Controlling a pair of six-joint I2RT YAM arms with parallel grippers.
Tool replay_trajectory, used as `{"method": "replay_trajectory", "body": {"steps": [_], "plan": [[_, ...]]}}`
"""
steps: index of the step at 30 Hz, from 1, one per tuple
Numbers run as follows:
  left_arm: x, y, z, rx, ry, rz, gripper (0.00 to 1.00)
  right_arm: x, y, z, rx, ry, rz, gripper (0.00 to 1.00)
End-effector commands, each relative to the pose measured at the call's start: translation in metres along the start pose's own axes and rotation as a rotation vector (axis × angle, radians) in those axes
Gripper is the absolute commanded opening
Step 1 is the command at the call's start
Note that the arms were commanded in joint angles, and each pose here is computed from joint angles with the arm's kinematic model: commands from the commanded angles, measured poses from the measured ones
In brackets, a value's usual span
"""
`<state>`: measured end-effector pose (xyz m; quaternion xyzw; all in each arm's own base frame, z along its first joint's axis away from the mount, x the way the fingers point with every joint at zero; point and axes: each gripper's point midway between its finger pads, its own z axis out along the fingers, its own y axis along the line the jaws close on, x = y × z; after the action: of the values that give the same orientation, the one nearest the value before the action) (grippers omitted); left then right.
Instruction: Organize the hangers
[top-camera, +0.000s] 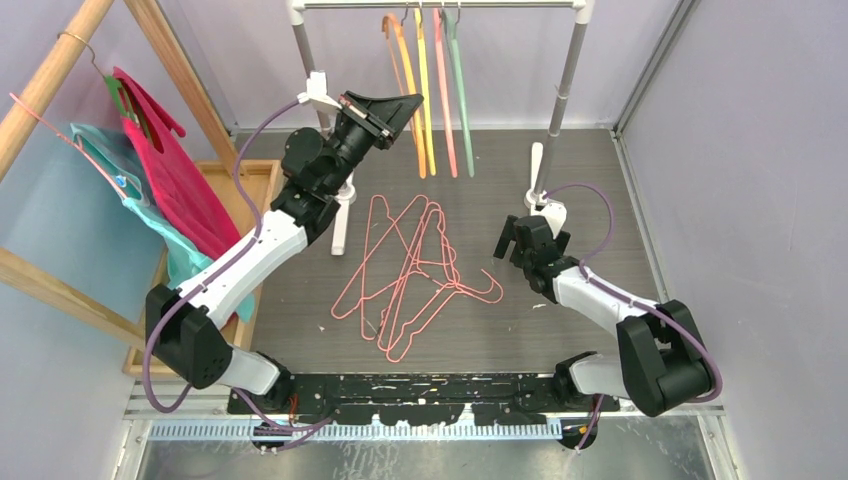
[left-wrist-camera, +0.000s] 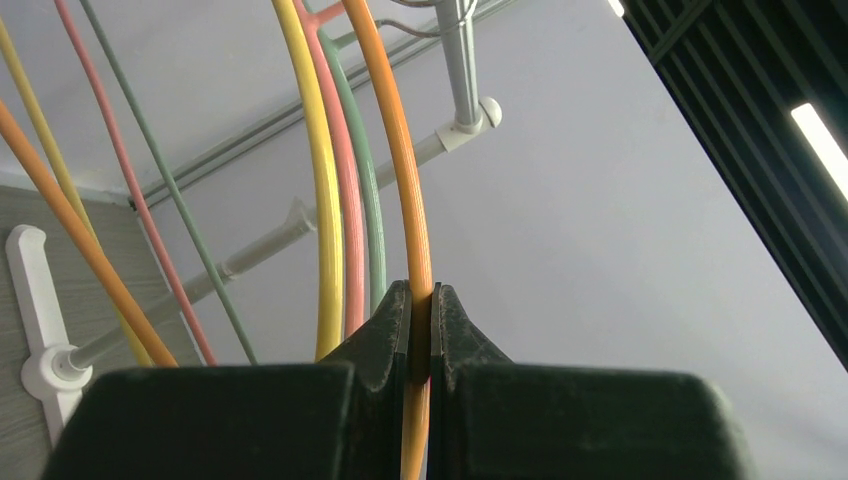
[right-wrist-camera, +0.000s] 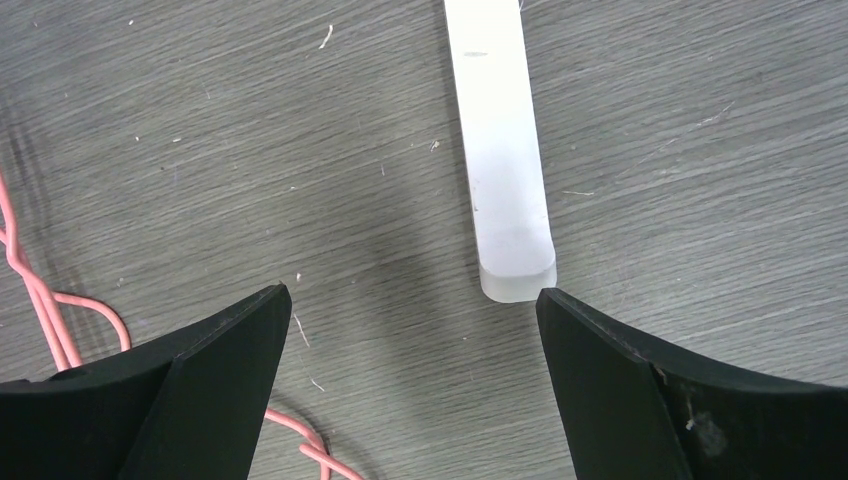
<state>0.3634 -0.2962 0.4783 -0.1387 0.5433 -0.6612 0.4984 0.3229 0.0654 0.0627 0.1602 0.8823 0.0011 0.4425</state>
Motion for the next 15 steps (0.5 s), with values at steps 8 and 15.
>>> {"method": "replay_trajectory", "body": {"steps": [8, 15], "plan": [[-0.023, -0.05, 0.013, 0.154, -0.025, -0.017, 0.0, -0.02, 0.012, 0.004, -0.027, -0.053, 0.019, 0.99], [-0.003, -0.034, 0.026, 0.125, 0.077, -0.063, 0.0, -0.019, 0.011, 0.005, -0.023, -0.051, 0.018, 0.99]]}}
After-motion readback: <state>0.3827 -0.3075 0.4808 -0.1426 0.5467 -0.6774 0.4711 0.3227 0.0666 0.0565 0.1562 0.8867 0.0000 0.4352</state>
